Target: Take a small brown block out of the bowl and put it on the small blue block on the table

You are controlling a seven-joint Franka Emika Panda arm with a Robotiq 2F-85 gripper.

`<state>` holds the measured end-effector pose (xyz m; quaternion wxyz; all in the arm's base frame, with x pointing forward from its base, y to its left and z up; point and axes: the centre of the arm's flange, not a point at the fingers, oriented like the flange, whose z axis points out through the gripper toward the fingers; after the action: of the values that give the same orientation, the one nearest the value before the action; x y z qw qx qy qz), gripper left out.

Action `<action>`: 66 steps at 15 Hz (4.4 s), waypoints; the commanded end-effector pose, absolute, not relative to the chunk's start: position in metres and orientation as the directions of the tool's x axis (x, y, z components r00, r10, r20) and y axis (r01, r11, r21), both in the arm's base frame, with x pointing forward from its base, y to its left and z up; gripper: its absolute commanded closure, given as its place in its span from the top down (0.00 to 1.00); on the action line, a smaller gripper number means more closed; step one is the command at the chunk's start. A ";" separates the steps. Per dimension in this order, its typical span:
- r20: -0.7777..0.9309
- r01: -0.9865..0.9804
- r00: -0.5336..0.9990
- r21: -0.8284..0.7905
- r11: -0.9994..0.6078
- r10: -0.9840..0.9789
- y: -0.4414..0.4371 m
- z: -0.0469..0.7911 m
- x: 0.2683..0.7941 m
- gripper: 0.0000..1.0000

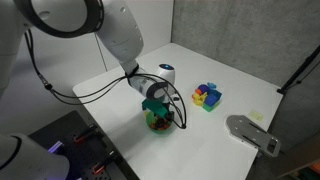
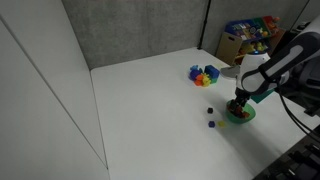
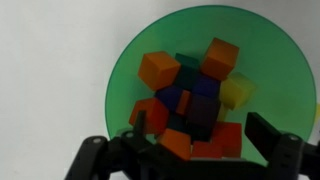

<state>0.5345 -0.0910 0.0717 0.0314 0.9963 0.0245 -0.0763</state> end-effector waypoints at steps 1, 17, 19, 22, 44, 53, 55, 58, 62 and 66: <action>-0.127 0.015 0.992 0.054 -0.998 0.008 -0.091 0.072 0.522 1.00; -0.120 -0.016 0.992 0.090 -0.996 -0.027 -0.081 0.104 0.533 0.00; -0.113 -0.008 0.993 0.097 -0.995 -0.019 -0.075 0.112 0.537 0.05; -0.115 -0.003 0.993 0.105 -0.995 -0.015 -0.071 0.118 0.537 0.32; -0.128 -0.018 0.991 0.068 -0.997 -0.027 -0.082 0.074 0.511 1.00; -0.130 -0.063 0.989 0.039 -0.997 -0.068 -0.094 0.066 0.506 1.00; -0.132 -0.071 0.988 0.038 -0.997 -0.075 -0.096 0.064 0.506 1.00; -0.133 -0.073 0.988 0.040 -0.997 -0.078 -0.097 0.062 0.506 0.74; -0.127 -0.071 0.989 0.044 -0.997 -0.076 -0.097 0.064 0.508 0.40; -0.126 -0.068 0.989 0.044 -0.997 -0.073 -0.096 0.065 0.509 0.10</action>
<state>0.5092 -0.0946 0.0647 0.0258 0.9966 -0.0341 -0.0701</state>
